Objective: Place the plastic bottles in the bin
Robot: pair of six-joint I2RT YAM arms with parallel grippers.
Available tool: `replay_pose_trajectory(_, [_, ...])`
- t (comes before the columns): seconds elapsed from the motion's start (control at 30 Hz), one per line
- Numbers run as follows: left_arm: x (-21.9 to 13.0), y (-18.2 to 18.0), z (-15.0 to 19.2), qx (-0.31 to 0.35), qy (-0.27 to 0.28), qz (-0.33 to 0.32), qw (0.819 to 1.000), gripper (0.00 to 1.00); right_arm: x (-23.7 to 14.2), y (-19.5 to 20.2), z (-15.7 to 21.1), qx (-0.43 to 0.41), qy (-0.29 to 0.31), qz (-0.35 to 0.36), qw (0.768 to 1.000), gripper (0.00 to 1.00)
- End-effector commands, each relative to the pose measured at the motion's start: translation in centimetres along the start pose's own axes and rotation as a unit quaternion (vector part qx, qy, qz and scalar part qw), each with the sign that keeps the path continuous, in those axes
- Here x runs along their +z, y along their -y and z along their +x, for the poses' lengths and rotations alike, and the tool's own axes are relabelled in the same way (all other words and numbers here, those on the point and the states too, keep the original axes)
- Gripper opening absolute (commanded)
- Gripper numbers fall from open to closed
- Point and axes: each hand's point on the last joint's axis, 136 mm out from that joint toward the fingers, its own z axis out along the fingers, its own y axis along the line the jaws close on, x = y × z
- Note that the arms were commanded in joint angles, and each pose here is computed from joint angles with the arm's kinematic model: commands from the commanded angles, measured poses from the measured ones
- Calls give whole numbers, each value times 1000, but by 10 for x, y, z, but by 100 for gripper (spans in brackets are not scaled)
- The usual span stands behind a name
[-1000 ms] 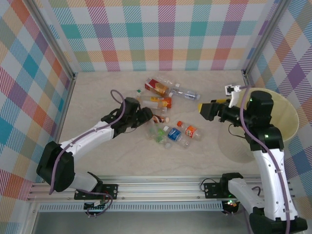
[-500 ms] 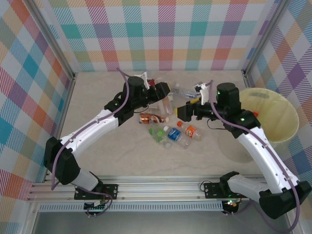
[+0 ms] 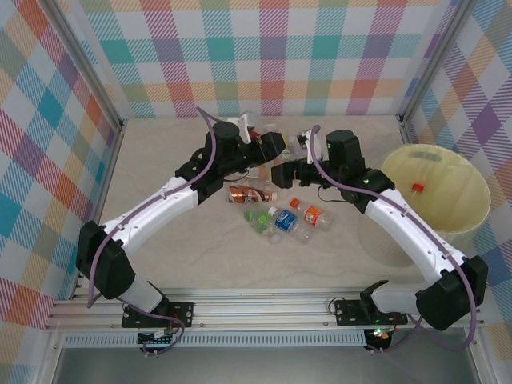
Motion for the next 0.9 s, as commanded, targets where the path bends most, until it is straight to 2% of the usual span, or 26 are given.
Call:
replay_pose_trajectory(0.0, [-3,23,-6,7,11,35,999,42,1,-9,-19,-10,37,-17,999,100])
replay_pose_trajectory(0.1, [-1,21,-6,7,10,33,999,43,5,-17,-14,-17,29,-47,998,100])
replay_pose_trajectory(0.23, [1,21,-5,4,9,35,999,42,10,-17,-7,-20,12,-49,999,86])
replay_pose_trajectory(0.47, [4,18,-4,1,9,32,999,42,9,-15,2,-22,-7,-42,999,69])
replay_pose_trajectory(0.67, [5,15,-2,1,3,27,1000,45,2,-12,4,-17,-3,-27,999,53])
replay_pose_trajectory(0.7, [5,15,-1,2,2,27,1000,47,2,-10,4,-16,-2,-21,1000,51])
replay_pose_trajectory(0.77, [5,13,-1,3,0,21,1000,56,0,-4,6,-15,-6,-3,1000,49])
replay_pose_trajectory(0.87, [-1,12,-6,16,2,0,1000,84,-5,12,7,-19,-9,52,998,47])
